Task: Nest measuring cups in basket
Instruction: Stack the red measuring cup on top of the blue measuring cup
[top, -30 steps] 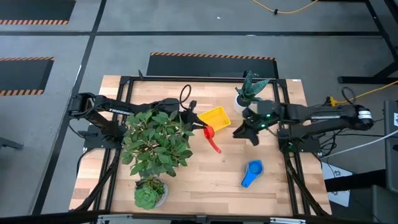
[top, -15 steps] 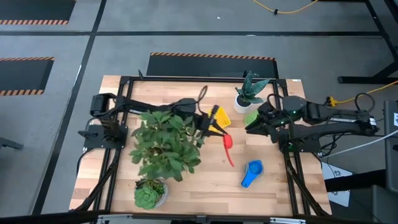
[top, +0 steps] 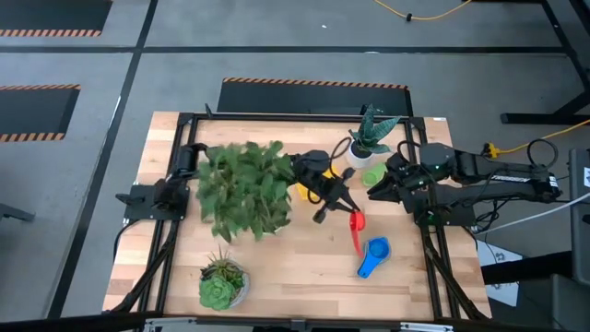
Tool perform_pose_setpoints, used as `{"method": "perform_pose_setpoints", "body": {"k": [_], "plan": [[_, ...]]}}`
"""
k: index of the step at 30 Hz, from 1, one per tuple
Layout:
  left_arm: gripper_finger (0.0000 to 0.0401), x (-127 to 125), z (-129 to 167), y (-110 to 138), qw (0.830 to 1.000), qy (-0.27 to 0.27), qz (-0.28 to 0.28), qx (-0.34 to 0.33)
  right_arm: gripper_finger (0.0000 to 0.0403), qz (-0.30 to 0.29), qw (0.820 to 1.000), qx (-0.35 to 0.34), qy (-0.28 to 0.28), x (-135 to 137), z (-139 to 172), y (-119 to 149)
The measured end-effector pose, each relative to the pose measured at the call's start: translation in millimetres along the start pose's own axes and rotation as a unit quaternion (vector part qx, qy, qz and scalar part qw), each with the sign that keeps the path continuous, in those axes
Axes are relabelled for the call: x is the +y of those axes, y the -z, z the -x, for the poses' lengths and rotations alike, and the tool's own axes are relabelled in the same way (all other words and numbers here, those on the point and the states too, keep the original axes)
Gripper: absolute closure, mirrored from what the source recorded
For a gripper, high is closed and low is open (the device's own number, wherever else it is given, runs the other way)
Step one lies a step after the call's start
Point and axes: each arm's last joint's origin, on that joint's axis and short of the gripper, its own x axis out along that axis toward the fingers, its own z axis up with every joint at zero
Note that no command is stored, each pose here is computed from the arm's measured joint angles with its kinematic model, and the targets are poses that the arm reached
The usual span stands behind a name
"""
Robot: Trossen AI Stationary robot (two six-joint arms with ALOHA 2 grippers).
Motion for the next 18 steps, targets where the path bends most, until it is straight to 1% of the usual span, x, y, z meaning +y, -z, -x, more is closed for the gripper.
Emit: {"method": "perform_pose_setpoints", "body": {"k": [4, 7, 11, 14, 18], "plan": [[0.0365, -1, -8, 21, 1.000, 0.000, 0.014, 0.022, 0.0289, -0.015, 0.999, 0.034, 0.023, -5, 0, 7], [0.0369, -1, -10, 27, 0.999, 0.001, 0.020, 0.029, 0.0289, -0.020, 0.998, 0.045, 0.031, -6, 1, 9], [0.0366, -1, -10, 28, 0.999, -0.003, 0.020, 0.035, 0.0289, -0.021, 0.998, 0.047, 0.032, -6, 1, 10], [0.0360, 1, -10, 29, 0.998, -0.031, 0.019, 0.045, 0.0289, -0.021, 0.998, 0.047, 0.032, -6, 1, 10], [0.0363, 6, -8, 30, 0.994, -0.088, 0.018, 0.063, 0.0289, -0.028, 0.998, 0.047, 0.032, -6, 1, 10]]}}
